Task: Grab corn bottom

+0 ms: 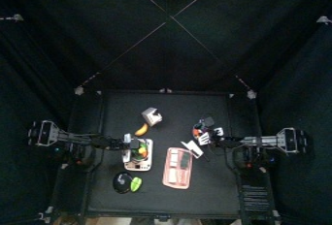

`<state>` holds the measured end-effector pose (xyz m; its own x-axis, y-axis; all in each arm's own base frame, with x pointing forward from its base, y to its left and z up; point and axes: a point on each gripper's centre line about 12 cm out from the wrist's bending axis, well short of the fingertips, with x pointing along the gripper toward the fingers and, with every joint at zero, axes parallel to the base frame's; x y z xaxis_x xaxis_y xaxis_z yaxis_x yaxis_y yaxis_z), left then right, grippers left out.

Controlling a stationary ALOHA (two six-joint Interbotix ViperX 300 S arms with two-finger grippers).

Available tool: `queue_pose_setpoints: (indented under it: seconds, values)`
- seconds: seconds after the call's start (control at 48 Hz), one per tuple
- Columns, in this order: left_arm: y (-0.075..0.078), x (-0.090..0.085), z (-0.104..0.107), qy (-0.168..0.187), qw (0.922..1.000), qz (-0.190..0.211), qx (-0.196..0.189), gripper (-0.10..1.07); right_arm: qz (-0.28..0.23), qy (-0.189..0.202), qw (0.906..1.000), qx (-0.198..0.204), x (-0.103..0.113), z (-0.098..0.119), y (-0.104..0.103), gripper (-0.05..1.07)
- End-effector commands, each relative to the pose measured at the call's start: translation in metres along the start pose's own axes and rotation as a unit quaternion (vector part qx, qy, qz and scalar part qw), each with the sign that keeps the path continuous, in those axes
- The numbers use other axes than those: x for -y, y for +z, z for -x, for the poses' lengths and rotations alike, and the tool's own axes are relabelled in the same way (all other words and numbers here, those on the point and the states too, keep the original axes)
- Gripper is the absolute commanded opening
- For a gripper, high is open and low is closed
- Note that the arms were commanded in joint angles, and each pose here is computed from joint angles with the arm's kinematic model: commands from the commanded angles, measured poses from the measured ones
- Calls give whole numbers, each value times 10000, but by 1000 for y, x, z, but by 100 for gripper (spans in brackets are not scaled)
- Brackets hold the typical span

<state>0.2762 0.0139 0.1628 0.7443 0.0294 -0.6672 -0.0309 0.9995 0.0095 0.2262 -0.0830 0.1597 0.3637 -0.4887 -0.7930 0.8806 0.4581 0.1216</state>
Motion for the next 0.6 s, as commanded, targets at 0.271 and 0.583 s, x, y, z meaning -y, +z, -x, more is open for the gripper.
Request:
queue_pose_setpoints:
  seconds: [0.271,0.583]
  values:
    - [9,2,15,5,9991,-170,388,66,-25,159,9998,120,-8,6,8,83]
    - [25,18,28,-142,9913,-1025,816,66,402,1115,9920,435,-52,40,14,83]
